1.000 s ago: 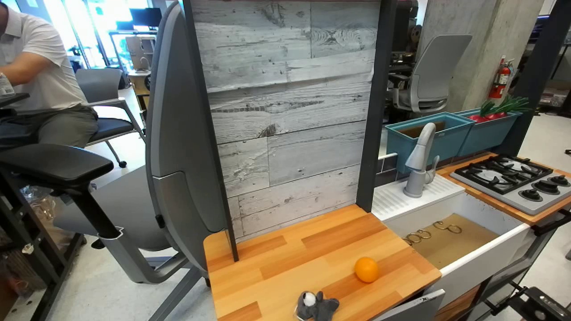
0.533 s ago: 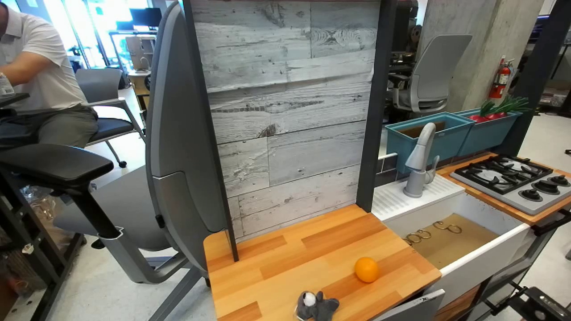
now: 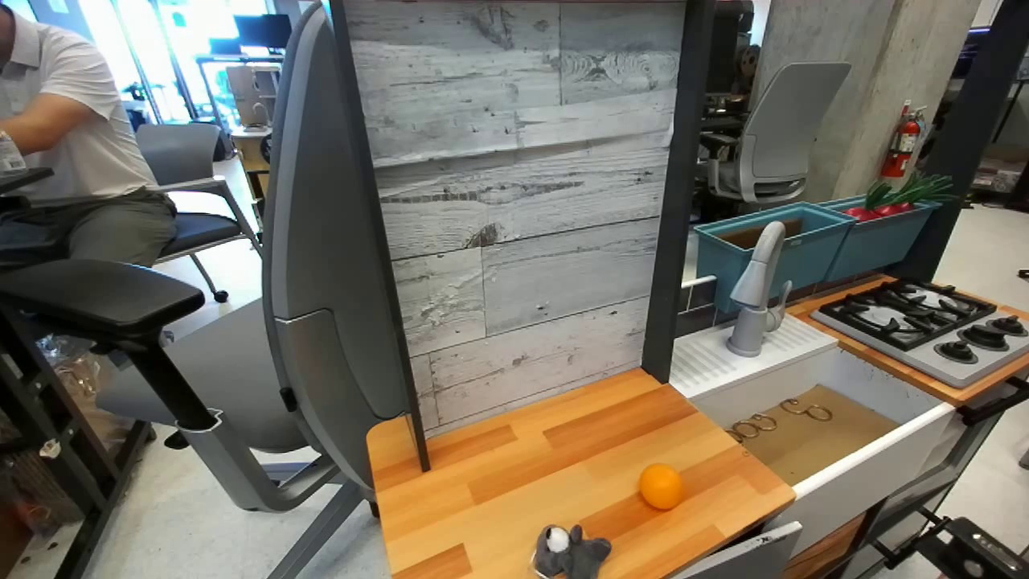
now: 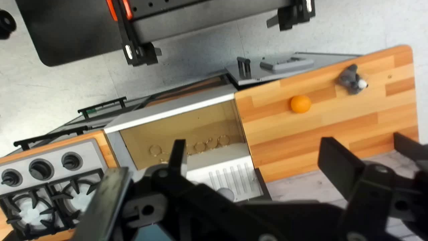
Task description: Move the tap nozzle to the right
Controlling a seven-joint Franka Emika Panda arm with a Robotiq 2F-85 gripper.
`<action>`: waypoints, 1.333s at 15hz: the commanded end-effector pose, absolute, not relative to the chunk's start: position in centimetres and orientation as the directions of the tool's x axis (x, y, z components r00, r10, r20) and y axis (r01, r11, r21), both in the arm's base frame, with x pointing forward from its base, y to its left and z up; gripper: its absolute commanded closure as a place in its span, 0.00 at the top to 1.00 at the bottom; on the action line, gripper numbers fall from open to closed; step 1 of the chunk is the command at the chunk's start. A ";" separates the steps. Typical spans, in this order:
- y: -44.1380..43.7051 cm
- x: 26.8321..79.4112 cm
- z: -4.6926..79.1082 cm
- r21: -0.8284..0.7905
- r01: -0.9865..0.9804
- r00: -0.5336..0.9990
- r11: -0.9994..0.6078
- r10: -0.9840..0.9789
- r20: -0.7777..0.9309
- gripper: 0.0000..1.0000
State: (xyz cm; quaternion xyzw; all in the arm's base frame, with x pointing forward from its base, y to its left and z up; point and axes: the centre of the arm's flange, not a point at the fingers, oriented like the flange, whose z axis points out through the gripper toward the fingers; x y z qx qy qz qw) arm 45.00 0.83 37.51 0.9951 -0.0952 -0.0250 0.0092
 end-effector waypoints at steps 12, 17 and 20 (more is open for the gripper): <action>-5.0 59.3 22.6 0.074 -0.503 0.843 -0.861 -0.470 0.261 1.00; -2.9 60.6 18.3 0.127 -0.458 0.872 -0.880 -0.416 0.260 1.00; -1.2 61.2 16.9 0.146 -0.419 0.889 -0.896 -0.371 0.268 1.00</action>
